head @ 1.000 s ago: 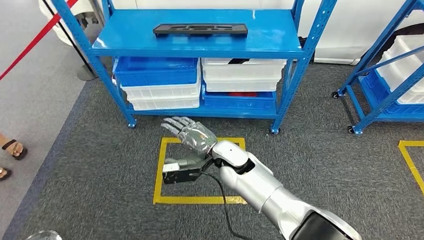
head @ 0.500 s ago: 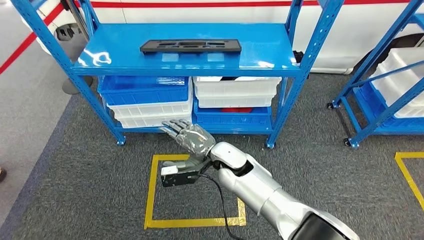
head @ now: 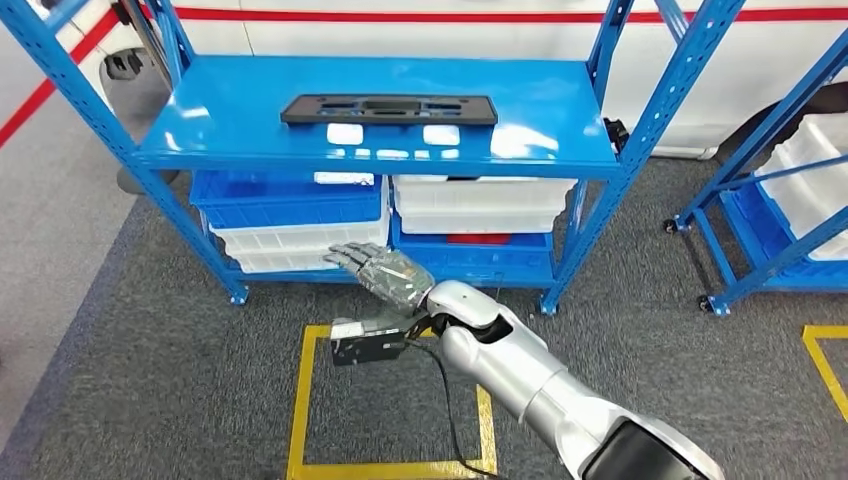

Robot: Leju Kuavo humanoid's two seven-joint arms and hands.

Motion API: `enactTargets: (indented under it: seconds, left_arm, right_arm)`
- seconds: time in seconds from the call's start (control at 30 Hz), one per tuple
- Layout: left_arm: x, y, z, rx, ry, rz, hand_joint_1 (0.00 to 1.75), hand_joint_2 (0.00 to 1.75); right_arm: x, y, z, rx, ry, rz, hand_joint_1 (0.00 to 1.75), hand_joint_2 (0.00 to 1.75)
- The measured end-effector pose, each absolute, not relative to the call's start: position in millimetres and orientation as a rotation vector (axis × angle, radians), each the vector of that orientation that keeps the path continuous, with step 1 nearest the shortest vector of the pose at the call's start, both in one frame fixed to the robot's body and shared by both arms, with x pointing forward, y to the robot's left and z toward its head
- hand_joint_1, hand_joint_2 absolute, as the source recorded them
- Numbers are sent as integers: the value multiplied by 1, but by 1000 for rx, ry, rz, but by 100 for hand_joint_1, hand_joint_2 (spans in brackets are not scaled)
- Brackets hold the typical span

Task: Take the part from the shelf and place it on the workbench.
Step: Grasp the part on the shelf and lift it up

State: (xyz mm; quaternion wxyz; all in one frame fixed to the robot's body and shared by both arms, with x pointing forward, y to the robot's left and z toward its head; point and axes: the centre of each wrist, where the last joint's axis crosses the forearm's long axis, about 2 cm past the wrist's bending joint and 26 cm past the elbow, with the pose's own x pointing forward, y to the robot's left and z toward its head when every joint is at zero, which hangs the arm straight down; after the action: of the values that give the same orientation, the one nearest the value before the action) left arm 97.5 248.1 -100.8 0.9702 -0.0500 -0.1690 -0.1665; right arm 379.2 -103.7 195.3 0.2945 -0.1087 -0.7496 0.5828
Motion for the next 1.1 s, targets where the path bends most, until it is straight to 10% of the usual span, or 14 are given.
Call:
enactTargets:
  seconds: [1.1]
  left_arm:
    - [84, 244, -103, -127, -338, -338, 0, 0]
  right_arm:
    - [383, -108, 197, -334, -2004, 1562, 0, 0]
